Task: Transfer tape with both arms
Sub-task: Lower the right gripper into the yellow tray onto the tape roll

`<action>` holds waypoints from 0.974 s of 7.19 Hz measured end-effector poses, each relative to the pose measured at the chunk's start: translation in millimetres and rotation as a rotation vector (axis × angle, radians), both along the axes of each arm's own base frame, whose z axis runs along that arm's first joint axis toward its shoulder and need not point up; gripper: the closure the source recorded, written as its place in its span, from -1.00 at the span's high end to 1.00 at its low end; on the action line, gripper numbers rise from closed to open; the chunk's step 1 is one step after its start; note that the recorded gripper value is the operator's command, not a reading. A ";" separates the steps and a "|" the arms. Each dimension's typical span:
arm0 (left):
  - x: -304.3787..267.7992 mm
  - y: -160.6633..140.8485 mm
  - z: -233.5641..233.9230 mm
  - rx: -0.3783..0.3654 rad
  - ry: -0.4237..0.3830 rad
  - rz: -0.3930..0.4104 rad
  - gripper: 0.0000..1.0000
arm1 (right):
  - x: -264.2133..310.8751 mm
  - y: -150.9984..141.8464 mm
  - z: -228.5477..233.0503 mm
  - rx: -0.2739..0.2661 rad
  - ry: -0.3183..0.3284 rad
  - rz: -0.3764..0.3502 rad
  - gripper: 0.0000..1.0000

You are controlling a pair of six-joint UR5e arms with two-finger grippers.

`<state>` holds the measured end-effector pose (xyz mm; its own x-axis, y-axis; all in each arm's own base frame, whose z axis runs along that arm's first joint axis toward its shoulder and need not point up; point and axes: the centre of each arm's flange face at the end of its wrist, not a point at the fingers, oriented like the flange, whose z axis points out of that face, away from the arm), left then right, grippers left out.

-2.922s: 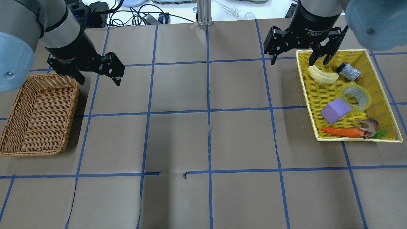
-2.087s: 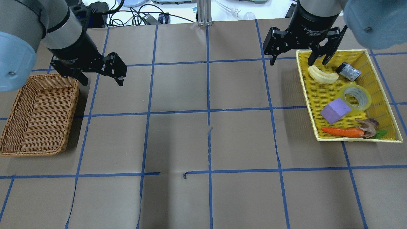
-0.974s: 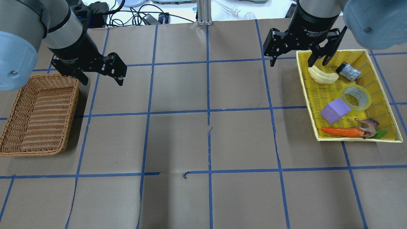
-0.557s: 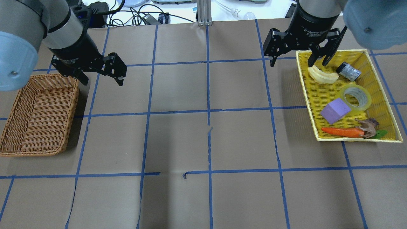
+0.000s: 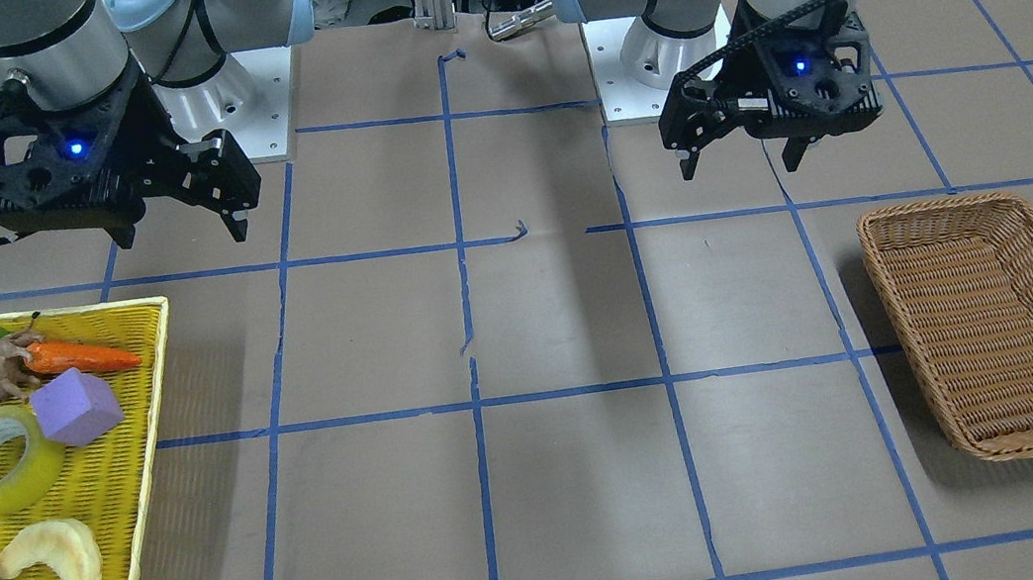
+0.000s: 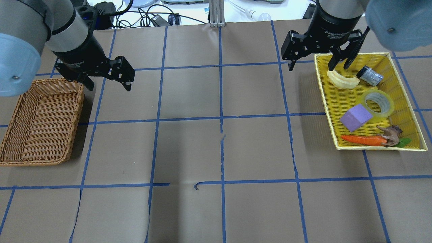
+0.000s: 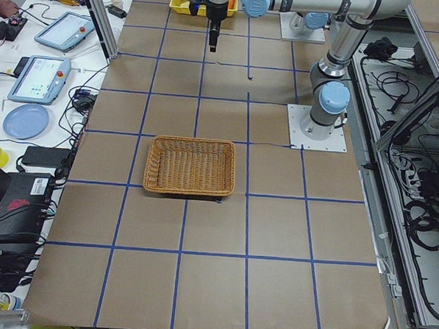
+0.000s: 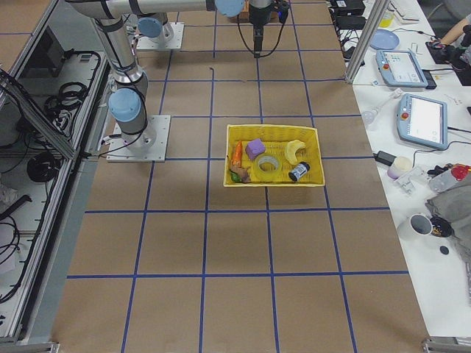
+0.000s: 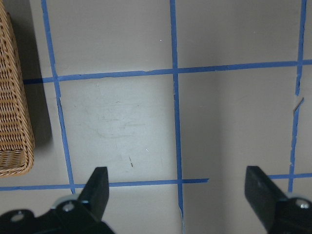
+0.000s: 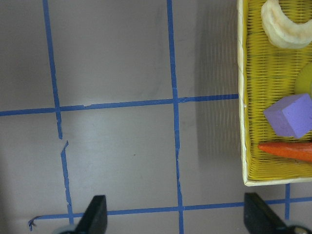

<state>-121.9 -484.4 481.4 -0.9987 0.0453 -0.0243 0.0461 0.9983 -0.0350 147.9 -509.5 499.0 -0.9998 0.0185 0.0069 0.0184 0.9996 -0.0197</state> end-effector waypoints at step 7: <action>0.0 1.5 -10.7 0.019 0.000 0.000 1.00 | -250.4 -106.3 -162.3 0.074 0.011 0.597 1.00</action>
<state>-121.9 -482.9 470.7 -0.9987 0.0456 -0.0231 0.0460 0.9988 -0.0162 -102.5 -615.8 336.6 -0.8368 -0.5475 -0.0028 -0.5468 0.8355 0.0537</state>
